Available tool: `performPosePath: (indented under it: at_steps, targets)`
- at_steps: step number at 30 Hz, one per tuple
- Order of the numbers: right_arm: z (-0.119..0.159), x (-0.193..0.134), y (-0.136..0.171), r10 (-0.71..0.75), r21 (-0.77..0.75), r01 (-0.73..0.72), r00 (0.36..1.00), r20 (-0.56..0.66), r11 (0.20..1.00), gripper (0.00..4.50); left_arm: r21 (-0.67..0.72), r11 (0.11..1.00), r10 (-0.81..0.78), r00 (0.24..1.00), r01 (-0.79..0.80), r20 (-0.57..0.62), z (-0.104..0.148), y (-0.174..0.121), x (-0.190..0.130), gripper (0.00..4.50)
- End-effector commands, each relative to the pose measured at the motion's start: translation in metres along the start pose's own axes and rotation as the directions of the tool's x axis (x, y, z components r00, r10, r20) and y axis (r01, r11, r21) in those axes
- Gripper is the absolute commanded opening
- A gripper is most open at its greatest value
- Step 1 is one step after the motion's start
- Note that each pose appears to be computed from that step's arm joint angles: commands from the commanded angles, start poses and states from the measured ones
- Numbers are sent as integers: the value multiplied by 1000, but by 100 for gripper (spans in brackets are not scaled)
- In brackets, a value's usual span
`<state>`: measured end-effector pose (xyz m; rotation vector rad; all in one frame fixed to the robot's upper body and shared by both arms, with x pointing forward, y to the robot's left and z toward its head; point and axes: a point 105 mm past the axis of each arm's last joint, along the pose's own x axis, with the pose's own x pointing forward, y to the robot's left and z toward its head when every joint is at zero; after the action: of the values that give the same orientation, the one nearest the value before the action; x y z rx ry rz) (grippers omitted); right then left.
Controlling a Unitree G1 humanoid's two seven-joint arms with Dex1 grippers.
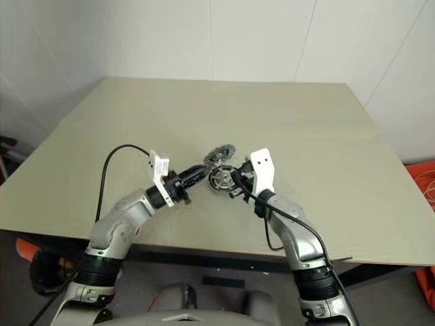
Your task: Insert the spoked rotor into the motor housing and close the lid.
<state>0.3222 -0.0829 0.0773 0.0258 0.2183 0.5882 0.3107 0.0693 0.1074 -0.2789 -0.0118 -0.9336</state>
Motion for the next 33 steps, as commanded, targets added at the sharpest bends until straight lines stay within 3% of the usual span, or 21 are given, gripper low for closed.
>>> performPosePath:
  at_steps: [1,10,22,28,33]
  targets:
    - [17,7,3,12,-29,-11,998,56,1000,0,156,988,-3,998,-7,65,13,-3,2,3]
    - [22,22,8,49,-53,-47,998,47,997,0,269,962,-54,998,45,26,0,-3,-5,3]
    - [-24,26,10,85,-26,-89,987,-134,996,0,213,969,-110,991,123,-72,-36,4,-27,3]
    - [-5,19,8,109,-68,-117,988,-112,991,0,204,969,-121,988,138,-94,-45,2,-38,3]
    - [4,3,10,191,-183,-230,960,-207,956,0,212,970,-102,991,117,-83,-44,1,-44,3]
